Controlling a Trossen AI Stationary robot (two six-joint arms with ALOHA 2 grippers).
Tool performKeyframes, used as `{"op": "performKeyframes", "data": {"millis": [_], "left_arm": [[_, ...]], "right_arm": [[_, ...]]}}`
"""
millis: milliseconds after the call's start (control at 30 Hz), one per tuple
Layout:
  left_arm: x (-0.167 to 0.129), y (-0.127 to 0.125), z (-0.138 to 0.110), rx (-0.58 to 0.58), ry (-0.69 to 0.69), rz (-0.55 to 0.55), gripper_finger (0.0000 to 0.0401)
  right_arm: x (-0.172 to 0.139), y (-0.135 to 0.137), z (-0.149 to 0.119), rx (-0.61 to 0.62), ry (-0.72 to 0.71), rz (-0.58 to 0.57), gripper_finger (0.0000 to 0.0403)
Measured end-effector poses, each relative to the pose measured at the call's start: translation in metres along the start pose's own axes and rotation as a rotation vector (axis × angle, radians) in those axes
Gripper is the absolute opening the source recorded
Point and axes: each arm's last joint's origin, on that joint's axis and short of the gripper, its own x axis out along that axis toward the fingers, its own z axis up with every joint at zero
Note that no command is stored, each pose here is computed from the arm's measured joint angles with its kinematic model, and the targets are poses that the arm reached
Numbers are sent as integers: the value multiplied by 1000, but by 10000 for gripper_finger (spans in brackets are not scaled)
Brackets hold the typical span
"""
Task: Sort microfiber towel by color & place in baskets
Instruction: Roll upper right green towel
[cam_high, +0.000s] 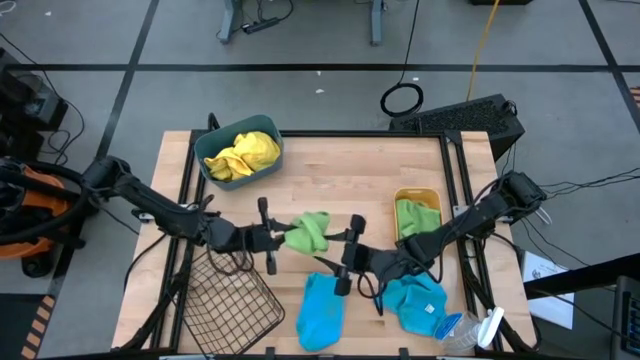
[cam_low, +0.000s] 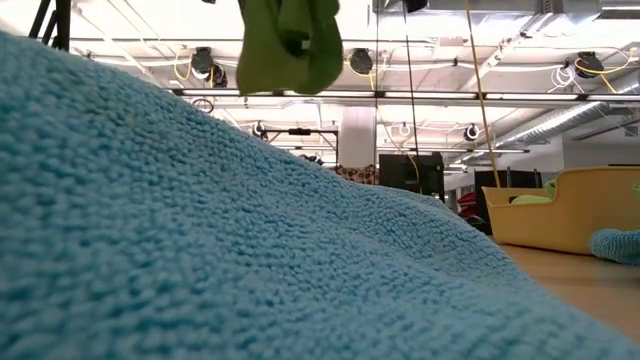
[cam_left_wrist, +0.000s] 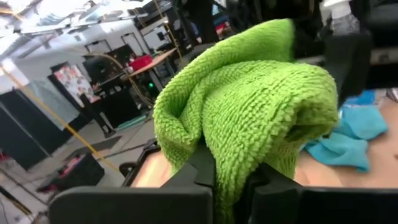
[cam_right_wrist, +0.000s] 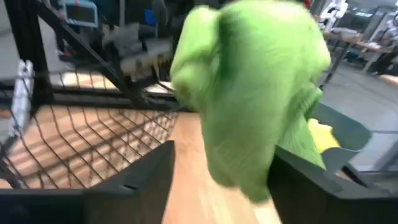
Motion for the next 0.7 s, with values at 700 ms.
{"op": "performKeyframes", "data": {"millis": [700], "left_arm": [[-24,8,19,-149,-61,-84,19]], "right_arm": [[6,-8,-11,-96,79,-99,231]]}}
